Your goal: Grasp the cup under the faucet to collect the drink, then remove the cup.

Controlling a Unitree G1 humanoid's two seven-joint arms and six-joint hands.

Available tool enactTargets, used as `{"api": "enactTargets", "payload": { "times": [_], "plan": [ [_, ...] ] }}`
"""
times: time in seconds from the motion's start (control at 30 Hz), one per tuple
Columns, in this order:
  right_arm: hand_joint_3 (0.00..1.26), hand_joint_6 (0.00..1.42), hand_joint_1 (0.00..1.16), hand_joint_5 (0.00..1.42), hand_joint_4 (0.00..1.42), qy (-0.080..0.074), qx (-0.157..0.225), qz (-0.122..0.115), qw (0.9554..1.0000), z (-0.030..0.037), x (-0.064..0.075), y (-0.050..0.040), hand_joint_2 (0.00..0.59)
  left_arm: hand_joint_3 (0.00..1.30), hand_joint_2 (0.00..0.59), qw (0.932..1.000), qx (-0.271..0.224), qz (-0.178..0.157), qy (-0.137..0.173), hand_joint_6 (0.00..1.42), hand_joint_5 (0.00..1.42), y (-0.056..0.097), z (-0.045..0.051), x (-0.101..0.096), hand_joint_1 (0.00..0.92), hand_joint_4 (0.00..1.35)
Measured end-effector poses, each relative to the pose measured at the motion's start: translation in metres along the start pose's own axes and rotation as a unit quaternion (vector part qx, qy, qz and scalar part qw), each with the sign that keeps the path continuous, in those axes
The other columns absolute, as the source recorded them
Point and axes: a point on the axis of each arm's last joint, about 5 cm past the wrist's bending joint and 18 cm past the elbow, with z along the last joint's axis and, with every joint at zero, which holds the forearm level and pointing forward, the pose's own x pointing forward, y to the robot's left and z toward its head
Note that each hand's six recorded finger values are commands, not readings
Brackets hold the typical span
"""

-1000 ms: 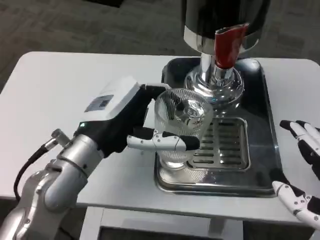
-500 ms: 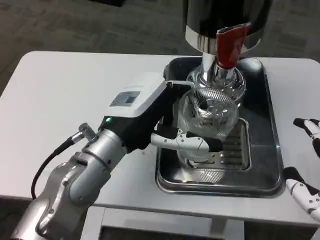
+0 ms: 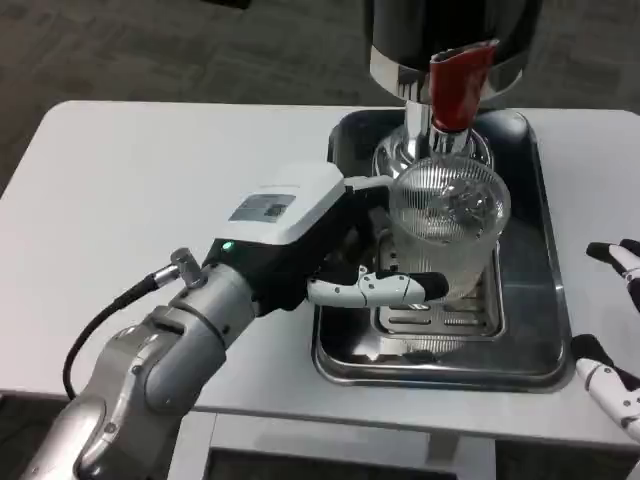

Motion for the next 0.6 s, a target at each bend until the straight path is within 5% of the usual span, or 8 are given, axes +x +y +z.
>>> {"api": "enactTargets", "payload": {
  "times": [0.33,0.6],
  "plan": [
    [0.09,0.05,0.34,0.0,0.0,0.0,0.008,0.002,1.0,-0.0017,-0.001,0.0001,0.493,0.32,0.107,0.9979,0.015,0.062,-0.012,0.51,0.42,0.022,0.0085,-0.017,0.176,0.24],
    [0.09,0.05,0.34,0.0,0.0,-0.004,0.011,-0.002,0.9999,-0.0022,-0.001,-0.0005,0.493,0.36,0.116,0.9967,0.004,0.081,0.002,0.56,0.47,0.031,0.0091,-0.046,0.17,0.31]
  ]
}}
